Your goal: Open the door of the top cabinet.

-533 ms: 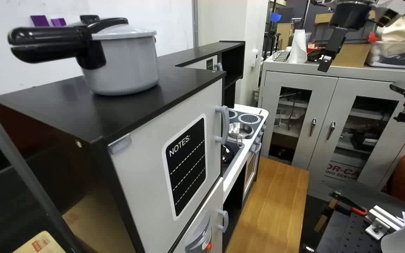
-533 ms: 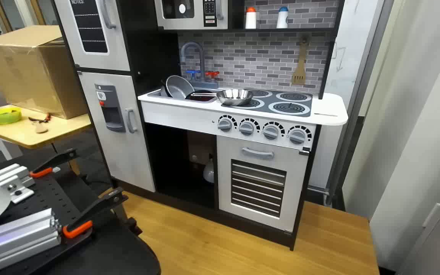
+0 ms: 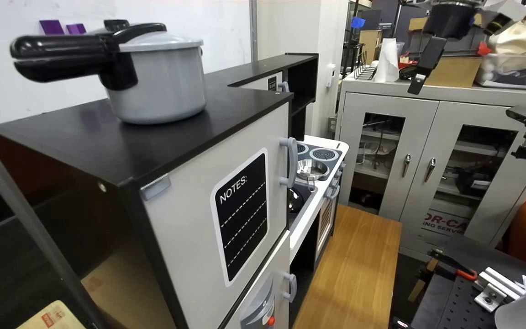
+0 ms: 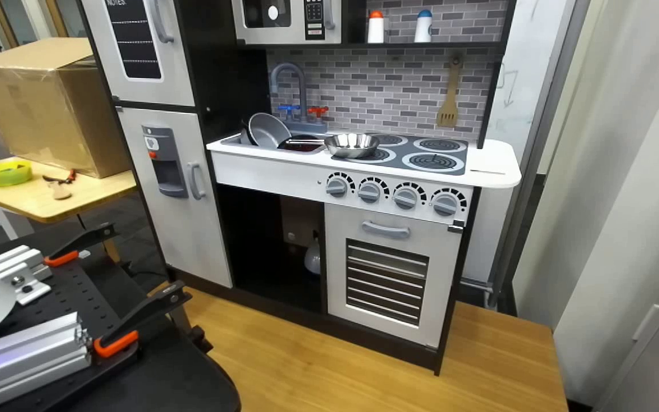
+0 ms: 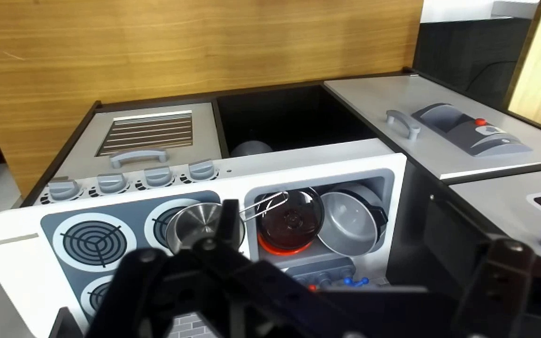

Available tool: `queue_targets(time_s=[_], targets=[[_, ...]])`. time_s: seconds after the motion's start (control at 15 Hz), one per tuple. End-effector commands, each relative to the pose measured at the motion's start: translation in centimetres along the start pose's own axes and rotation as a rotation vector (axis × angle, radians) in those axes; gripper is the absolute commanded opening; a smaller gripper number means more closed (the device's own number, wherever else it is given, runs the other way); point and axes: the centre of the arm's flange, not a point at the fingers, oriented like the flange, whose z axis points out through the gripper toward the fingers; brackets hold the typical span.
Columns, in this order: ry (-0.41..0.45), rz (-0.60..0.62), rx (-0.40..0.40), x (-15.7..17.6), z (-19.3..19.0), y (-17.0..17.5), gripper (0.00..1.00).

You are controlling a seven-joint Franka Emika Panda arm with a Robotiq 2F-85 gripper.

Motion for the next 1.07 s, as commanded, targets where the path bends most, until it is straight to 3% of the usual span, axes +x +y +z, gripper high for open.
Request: queue_targets(time_s=[0.0,0.4,0.6,0.93,1.0], targets=[[0.023,-0.062,-0.010,1.0,0.9,-0.7,1.00],[0.032,-0.165,-0.015,3.1,3.6,-2.1,1.00],[0.043,-0.192,-0.090,5.0,5.4,-2.4,1.00],[0.048,-0.224,-0.129,8.3,7.5,-3.2,1.00],[0.047,-0.205,-0.114,7.1,7.3,-3.6,1.00]])
